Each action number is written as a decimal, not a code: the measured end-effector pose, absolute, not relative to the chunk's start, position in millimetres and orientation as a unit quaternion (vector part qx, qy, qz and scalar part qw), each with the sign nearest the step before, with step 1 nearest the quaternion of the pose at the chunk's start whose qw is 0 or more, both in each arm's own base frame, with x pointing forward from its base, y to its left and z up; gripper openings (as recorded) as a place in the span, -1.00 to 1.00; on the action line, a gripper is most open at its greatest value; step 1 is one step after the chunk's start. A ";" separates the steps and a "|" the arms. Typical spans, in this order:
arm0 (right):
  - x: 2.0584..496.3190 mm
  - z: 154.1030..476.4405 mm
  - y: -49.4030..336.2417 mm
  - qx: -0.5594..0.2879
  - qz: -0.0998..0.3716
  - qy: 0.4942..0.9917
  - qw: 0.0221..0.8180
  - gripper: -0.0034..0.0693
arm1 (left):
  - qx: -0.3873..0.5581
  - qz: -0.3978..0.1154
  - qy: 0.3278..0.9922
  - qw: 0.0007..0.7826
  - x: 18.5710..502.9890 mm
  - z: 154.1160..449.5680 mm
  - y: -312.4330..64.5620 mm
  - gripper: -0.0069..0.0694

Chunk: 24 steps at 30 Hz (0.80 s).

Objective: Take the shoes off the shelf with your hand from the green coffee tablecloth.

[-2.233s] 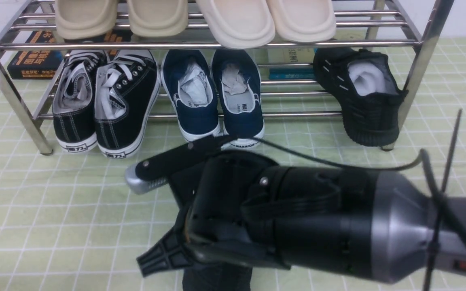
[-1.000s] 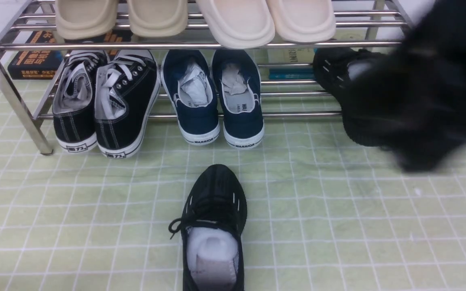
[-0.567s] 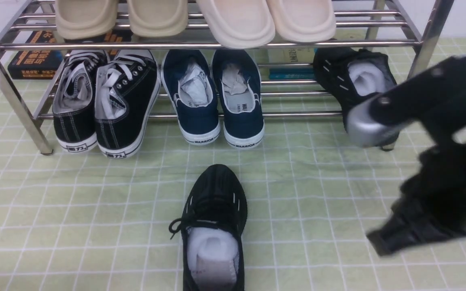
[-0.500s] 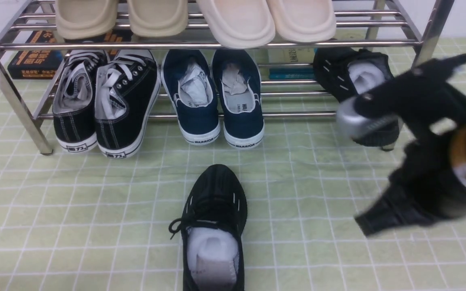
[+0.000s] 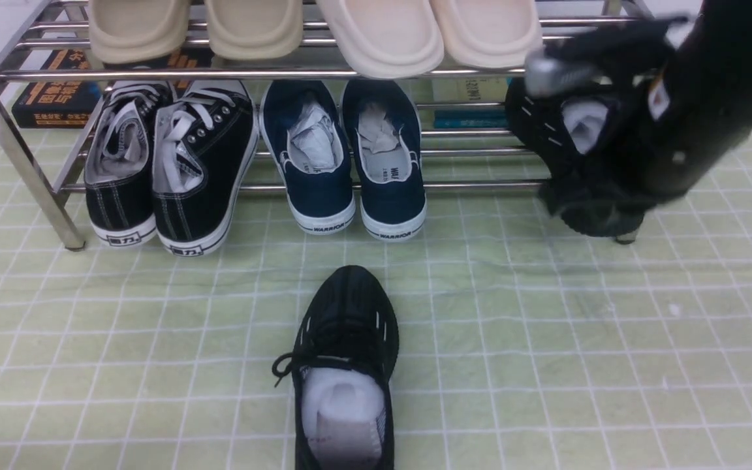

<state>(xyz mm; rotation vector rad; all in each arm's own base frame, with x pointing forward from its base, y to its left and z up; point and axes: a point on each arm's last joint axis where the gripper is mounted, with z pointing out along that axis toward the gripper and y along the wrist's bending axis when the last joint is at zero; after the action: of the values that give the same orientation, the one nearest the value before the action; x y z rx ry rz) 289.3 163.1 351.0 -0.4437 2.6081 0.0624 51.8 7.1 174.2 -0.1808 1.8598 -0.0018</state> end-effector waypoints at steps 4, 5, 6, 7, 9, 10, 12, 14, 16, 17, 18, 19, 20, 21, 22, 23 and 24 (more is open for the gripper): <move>297.6 361.9 160.9 -0.161 -0.001 0.947 0.278 -0.62 | -0.078 -0.001 0.800 0.594 51.8 174.2 7.1 -0.19; 302.8 361.8 162.0 -0.158 -0.007 0.944 0.290 -0.47 | -0.078 -0.001 0.800 0.594 51.8 174.2 7.1 -0.19; 309.1 358.5 164.4 -0.158 -0.010 0.942 0.297 -0.33 | -0.078 -0.001 0.800 0.594 51.8 174.2 7.1 -0.19; 311.4 356.1 165.0 -0.155 -0.011 0.941 0.300 -0.24 | -0.078 -0.001 0.800 0.594 51.8 174.2 7.1 -0.19; 323.5 346.3 168.9 -0.154 -0.014 0.938 0.311 -0.03 | -0.078 -0.001 0.800 0.594 51.8 174.2 7.1 -0.19; 332.7 337.9 171.7 -0.156 -0.015 0.935 0.318 0.11 | -0.078 -0.001 0.800 0.594 51.8 174.2 7.1 -0.19; 339.6 331.7 172.4 -0.157 -0.017 0.933 0.322 0.20 | -0.078 -0.001 0.800 0.594 51.8 174.2 7.1 -0.19; 356.6 315.6 170.6 -0.154 -0.022 0.932 0.327 0.36 | -0.078 -0.001 0.800 0.594 51.8 174.2 7.1 -0.19; 366.8 305.0 168.5 -0.152 -0.027 0.932 0.329 0.41 | -0.078 -0.001 0.800 0.594 51.8 174.2 7.1 -0.19; 373.6 298.1 166.0 -0.151 -0.030 0.932 0.330 0.42 | -0.078 -0.001 0.800 0.594 51.8 174.2 7.1 -0.19; 378.9 292.4 163.7 -0.148 -0.032 0.932 0.329 0.43 | -0.078 -0.001 0.800 0.594 51.8 174.2 7.1 -0.19; 379.7 291.2 163.1 -0.148 -0.033 0.932 0.328 0.43 | -0.078 -0.001 0.800 0.594 51.8 174.2 7.1 -0.19; 387.0 284.4 160.6 -0.146 -0.033 0.931 0.333 0.44 | -0.078 -0.001 0.800 0.594 51.8 174.2 7.1 -0.19; 392.1 280.1 158.0 -0.144 -0.032 0.930 0.337 0.44 | -0.078 -0.001 0.800 0.594 51.8 174.2 7.1 -0.19; 397.9 274.5 156.5 -0.143 -0.030 0.928 0.342 0.44 | -0.078 -0.001 0.800 0.594 51.8 174.2 7.1 -0.19; 397.9 274.5 156.5 -0.143 -0.030 0.928 0.342 0.44 | -0.078 -0.001 0.800 0.594 51.8 174.2 7.1 -0.19; 403.3 268.8 154.6 -0.141 -0.029 0.927 0.346 0.43 | -0.078 -0.001 0.800 0.594 51.8 174.2 7.1 -0.19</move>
<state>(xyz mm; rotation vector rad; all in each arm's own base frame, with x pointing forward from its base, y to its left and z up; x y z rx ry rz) 403.3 154.6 268.8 -0.3669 2.4056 -0.0749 51.8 7.1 174.2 -0.1808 1.8598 -0.0018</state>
